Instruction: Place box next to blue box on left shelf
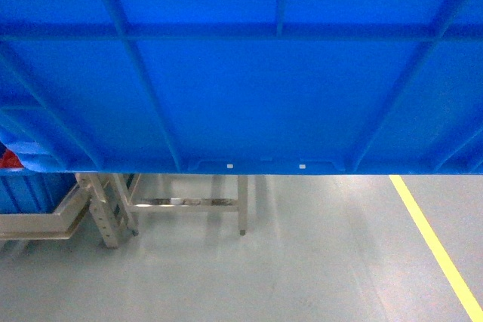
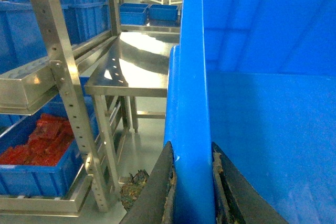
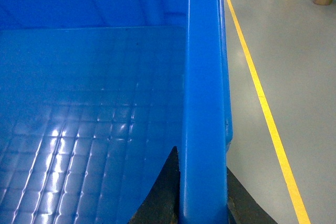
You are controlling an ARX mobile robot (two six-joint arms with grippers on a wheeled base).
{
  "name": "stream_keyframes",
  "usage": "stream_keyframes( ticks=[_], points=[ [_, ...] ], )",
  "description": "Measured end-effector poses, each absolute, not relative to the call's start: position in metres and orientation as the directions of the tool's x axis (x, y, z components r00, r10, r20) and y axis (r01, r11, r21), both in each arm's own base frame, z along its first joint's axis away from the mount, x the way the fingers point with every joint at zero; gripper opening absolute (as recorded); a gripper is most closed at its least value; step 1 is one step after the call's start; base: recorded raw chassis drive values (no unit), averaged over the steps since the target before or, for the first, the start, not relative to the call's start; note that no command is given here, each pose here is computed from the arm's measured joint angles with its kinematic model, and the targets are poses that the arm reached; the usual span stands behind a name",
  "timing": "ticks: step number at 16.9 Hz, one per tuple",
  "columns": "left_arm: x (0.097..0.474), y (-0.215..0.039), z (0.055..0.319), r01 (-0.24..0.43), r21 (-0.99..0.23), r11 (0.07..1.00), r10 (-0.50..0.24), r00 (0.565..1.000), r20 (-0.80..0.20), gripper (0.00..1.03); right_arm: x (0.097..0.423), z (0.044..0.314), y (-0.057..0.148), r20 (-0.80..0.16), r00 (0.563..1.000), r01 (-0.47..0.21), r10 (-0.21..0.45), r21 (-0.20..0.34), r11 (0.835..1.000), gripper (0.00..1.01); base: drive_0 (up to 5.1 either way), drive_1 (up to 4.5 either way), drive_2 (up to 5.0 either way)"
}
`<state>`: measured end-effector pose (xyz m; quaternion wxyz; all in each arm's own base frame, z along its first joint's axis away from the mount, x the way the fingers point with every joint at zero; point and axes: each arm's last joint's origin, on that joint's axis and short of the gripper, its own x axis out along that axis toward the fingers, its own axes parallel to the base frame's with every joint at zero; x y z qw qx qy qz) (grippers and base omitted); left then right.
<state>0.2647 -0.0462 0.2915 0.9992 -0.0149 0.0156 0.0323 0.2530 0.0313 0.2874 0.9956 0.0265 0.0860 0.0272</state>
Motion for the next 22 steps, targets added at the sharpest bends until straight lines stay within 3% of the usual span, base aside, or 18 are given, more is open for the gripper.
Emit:
stream_keyframes(
  ticks=[5, 22],
  points=[
    [0.2652, -0.0464, 0.2903, -0.065, -0.027, 0.998, 0.063, 0.997, -0.041, 0.12, 0.2534, 0.2861, 0.0313, -0.178, 0.982, -0.050, 0.060, 0.057, 0.997, 0.08, 0.0, 1.69, -1.7],
    [0.2651, -0.0464, 0.2910, -0.064, -0.029, 0.998, 0.063, 0.997, -0.035, 0.11, 0.2537, 0.2862, 0.0313, -0.175, 0.983, -0.049, 0.058, 0.057, 0.997, 0.08, -4.7, 1.05, 3.7]
  ],
)
